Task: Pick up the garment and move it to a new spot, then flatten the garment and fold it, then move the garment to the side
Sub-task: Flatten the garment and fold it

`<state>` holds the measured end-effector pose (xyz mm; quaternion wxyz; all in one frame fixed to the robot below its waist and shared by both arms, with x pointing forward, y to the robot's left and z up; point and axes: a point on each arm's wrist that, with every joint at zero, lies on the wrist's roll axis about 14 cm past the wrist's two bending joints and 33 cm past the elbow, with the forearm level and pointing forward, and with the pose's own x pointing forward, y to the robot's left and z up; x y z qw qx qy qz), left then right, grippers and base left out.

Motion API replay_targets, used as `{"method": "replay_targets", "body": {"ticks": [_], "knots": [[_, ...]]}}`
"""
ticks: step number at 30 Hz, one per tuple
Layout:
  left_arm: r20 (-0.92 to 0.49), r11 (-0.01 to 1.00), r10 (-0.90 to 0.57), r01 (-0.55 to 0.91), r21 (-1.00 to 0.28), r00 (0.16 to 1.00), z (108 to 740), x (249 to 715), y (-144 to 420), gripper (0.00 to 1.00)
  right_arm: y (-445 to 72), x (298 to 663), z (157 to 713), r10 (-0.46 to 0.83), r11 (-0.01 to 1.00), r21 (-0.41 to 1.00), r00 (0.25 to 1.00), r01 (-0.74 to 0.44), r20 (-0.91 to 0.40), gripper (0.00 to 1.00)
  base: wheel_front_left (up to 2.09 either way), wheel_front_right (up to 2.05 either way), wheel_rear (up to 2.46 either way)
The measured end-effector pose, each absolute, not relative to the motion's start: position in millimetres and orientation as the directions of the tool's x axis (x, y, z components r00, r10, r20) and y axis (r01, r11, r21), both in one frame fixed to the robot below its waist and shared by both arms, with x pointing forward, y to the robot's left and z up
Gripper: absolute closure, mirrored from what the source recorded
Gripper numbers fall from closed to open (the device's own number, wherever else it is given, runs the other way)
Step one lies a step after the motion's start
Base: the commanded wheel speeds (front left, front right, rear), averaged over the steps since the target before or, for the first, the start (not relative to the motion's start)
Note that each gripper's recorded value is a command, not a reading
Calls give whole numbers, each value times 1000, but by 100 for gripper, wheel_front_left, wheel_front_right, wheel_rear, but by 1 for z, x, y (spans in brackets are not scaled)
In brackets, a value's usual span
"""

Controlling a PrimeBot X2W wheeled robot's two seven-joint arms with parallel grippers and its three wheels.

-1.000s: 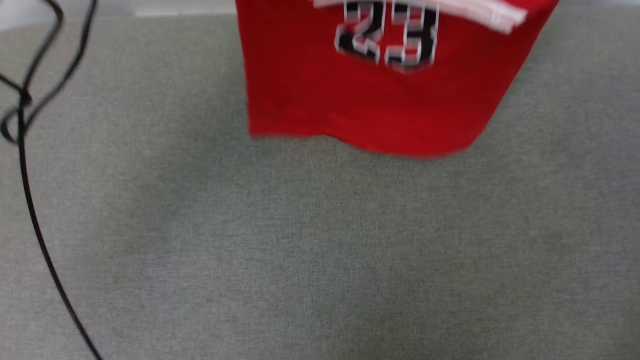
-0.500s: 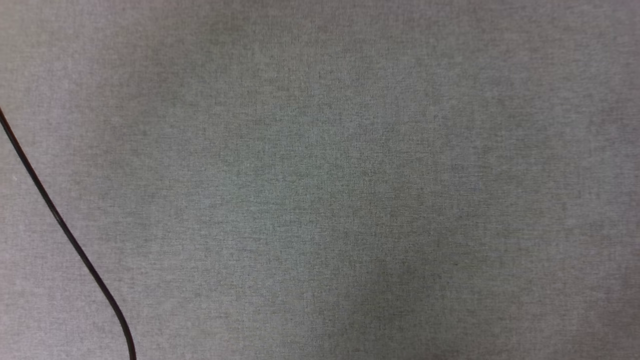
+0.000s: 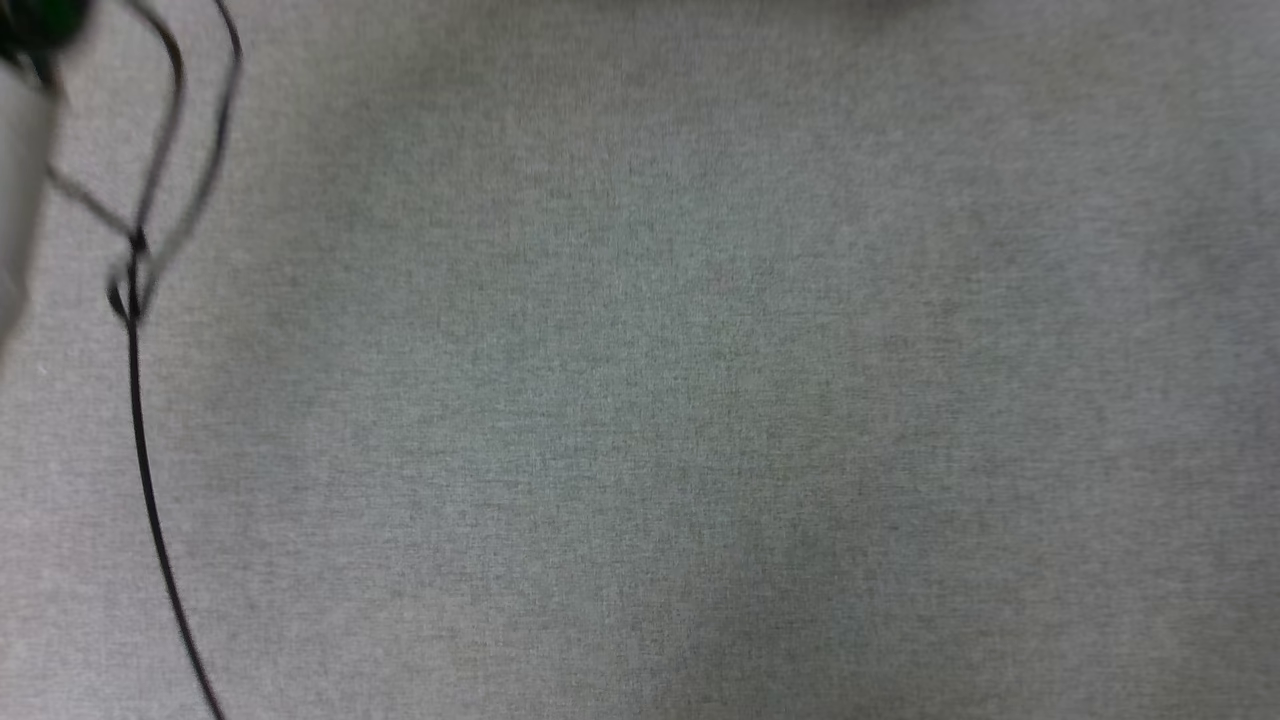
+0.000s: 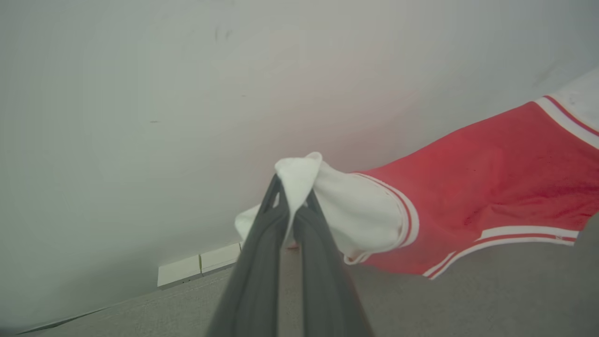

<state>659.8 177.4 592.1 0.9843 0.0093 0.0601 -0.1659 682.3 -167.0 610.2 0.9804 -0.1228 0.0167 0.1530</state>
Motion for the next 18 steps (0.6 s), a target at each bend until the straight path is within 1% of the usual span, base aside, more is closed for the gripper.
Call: {"method": "replay_targets", "body": {"ticks": [4,8,13,18], "knots": [[-193,948,-318,314,-52,928,548,623,186,100,-169,651,570,312,921,-197,938,-337,-149,100,0,0,0],[-243,953,-301,283,-107,922,515,576,193,100,-179,612,545,317,922,-162,927,-351,-202,100,0,0,0],[-347,953,-298,258,-158,889,476,504,196,100,-191,554,518,331,920,-121,903,-374,-274,100,0,0,0],[-410,954,-288,225,-195,865,456,441,198,100,-209,494,495,326,925,-75,878,-374,-351,100,0,0,0]]}}
